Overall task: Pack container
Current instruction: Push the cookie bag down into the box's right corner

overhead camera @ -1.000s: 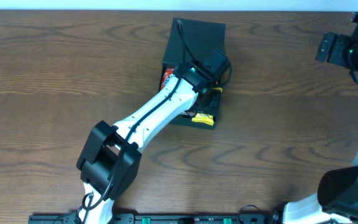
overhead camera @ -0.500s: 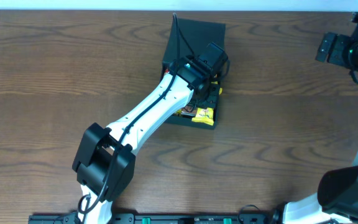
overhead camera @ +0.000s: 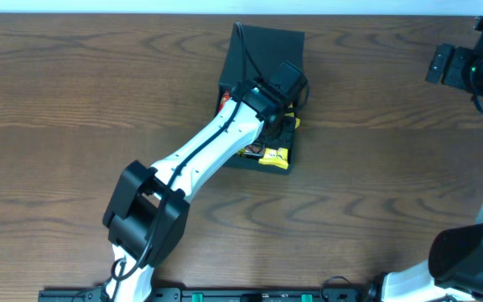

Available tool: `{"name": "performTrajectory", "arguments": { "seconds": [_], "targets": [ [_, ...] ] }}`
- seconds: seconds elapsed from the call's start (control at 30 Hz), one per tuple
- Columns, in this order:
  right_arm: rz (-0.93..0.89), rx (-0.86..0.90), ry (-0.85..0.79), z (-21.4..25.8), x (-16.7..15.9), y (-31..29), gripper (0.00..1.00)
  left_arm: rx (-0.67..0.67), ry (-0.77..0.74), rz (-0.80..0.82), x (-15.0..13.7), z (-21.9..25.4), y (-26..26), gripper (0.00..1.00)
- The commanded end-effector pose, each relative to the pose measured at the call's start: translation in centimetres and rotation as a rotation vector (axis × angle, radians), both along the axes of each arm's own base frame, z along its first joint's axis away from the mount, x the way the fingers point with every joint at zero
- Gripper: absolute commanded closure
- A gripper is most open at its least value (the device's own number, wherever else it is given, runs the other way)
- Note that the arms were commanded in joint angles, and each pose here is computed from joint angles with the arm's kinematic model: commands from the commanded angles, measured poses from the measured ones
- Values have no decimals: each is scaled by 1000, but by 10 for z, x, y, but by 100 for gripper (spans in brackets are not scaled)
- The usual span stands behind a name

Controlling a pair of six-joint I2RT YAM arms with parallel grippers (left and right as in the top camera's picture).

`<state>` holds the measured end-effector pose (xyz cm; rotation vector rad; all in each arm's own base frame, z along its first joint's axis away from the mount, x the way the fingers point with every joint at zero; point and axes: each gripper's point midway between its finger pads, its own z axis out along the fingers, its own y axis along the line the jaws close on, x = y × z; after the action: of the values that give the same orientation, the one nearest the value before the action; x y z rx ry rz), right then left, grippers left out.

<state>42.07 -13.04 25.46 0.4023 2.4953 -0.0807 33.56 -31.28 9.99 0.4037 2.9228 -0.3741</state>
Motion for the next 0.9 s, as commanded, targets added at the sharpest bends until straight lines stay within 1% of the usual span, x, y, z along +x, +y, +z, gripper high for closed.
{"name": "performTrajectory", "arguments": {
  "seconds": [0.0,0.13,0.47,0.63,0.87],
  "targets": [
    [4,-17,-43,19,-2,-2,1,0,50,-37,-6,-20,-5,94],
    [4,-17,-43,19,-2,-2,1,6,83,-41,-9,-32,-7,94],
    [4,-17,-43,19,-2,-2,1,-47,81,-60,-7,-30,-17,94],
    [4,-17,-42,19,-3,-2,1,-25,52,-67,-2,-33,-15,94],
    [4,-14,-35,18,-4,-2,1,-7,94,-71,-6,-49,-14,94]
  ]
}}
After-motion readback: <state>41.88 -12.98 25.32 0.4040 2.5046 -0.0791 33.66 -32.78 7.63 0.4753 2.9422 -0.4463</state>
